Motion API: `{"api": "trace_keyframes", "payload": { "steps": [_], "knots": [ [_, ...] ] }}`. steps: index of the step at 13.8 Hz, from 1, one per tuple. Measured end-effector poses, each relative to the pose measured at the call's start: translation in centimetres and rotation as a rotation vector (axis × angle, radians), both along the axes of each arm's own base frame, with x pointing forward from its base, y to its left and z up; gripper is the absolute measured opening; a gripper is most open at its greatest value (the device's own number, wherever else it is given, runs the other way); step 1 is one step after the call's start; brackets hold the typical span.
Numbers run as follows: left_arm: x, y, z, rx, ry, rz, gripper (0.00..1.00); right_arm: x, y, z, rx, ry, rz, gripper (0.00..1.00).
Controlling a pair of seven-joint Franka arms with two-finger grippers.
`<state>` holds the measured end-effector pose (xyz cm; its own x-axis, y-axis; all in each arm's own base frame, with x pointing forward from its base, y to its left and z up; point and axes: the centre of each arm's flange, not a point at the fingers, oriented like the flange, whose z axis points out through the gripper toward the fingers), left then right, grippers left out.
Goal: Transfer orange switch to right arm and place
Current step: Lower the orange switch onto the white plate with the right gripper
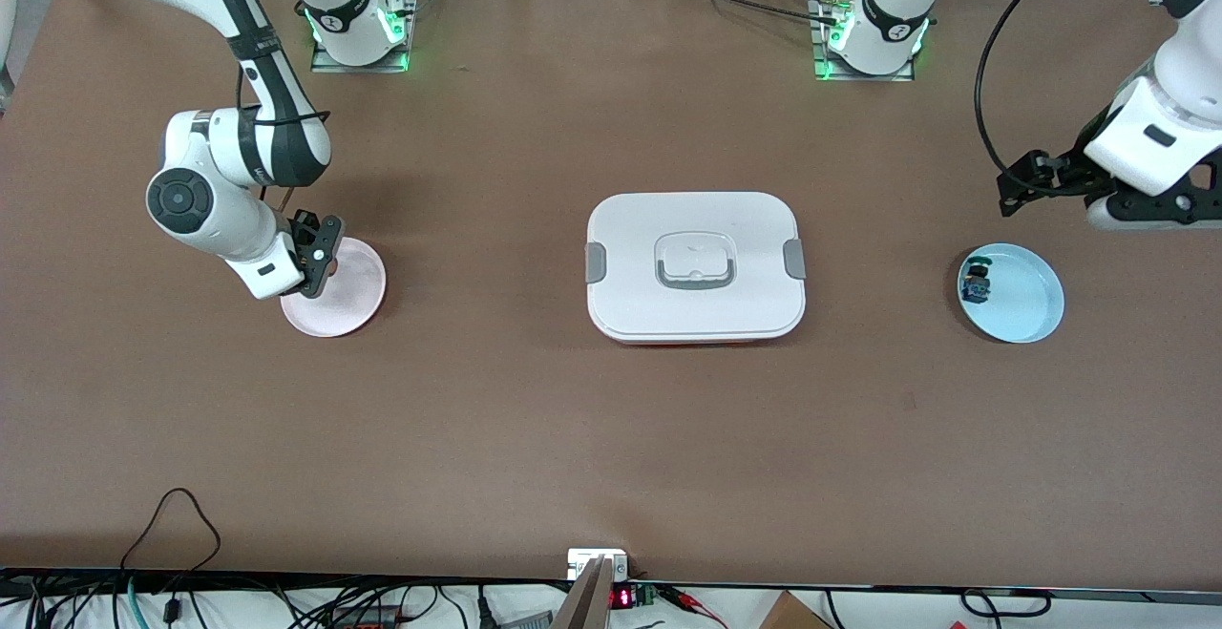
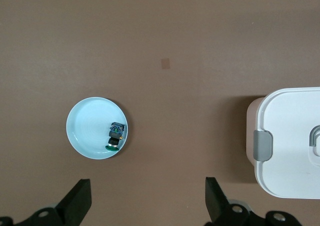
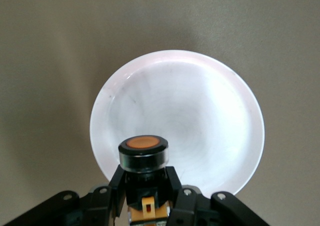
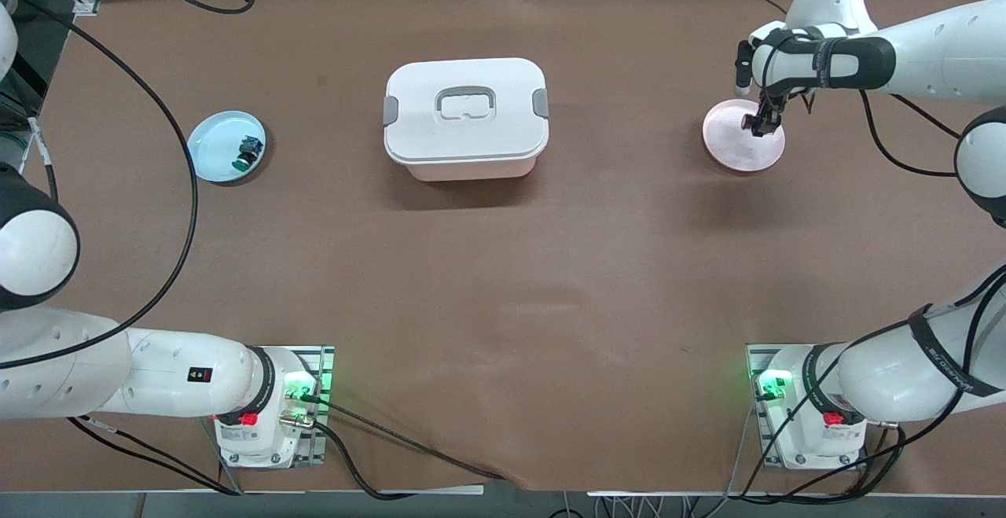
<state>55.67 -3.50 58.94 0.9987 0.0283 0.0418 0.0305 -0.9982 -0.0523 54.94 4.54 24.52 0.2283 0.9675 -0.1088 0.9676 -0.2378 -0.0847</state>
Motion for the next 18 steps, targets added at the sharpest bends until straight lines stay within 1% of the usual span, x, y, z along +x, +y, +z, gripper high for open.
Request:
{"api": "trace_keyframes", "payload": {
  "steps": [2,4,7,9,11,12,13,14,16,17,18],
  "knots": [
    [-0.2,-0.2,0.7,-0.001,-0.018,-0.004,1.0,0.0,0.0,-1.1,0.007,-0.024,0.044,0.36],
    [-0.2,0.0,0.7,-0.001,-0.019,0.0,1.0,0.1,0.1,-2.3,0.009,-0.031,0.079,0.36],
    [-0.2,1.7,0.6,0.0,-0.017,0.032,1.0,0.1,0.1,-3.5,0.011,-0.047,0.101,0.36],
    [-0.2,2.0,0.6,-0.001,-0.015,0.036,1.0,-0.4,0.1,-4.6,0.013,-0.062,0.106,0.36],
    [-0.2,1.8,0.5,-0.002,-0.015,0.032,1.0,-0.8,0.0,-5.4,0.014,-0.064,0.108,0.36],
    [-0.2,1.7,0.5,-0.002,-0.015,0.031,1.0,-0.8,0.0,-5.5,0.013,-0.061,0.105,0.41],
    [-0.2,1.7,0.5,-0.002,-0.015,0.03,1.0,-0.8,0.0,-5.6,0.013,-0.06,0.102,0.51],
    [-0.2,1.6,0.5,-0.002,-0.015,0.03,1.0,-0.8,0.0,-5.5,0.013,-0.059,0.099,0.58],
    [-0.2,1.4,0.6,-0.002,-0.014,0.026,1.0,-0.6,0.0,-4.7,0.015,-0.066,0.097,0.82],
    [-0.3,1.1,0.6,-0.002,-0.015,0.02,1.0,-0.4,0.1,-3.7,0.016,-0.072,0.096,0.89],
    [-0.4,0.7,0.7,-0.002,-0.016,0.013,1.0,-0.2,0.1,-2.4,0.018,-0.075,0.095,1.0]
  ]
}}
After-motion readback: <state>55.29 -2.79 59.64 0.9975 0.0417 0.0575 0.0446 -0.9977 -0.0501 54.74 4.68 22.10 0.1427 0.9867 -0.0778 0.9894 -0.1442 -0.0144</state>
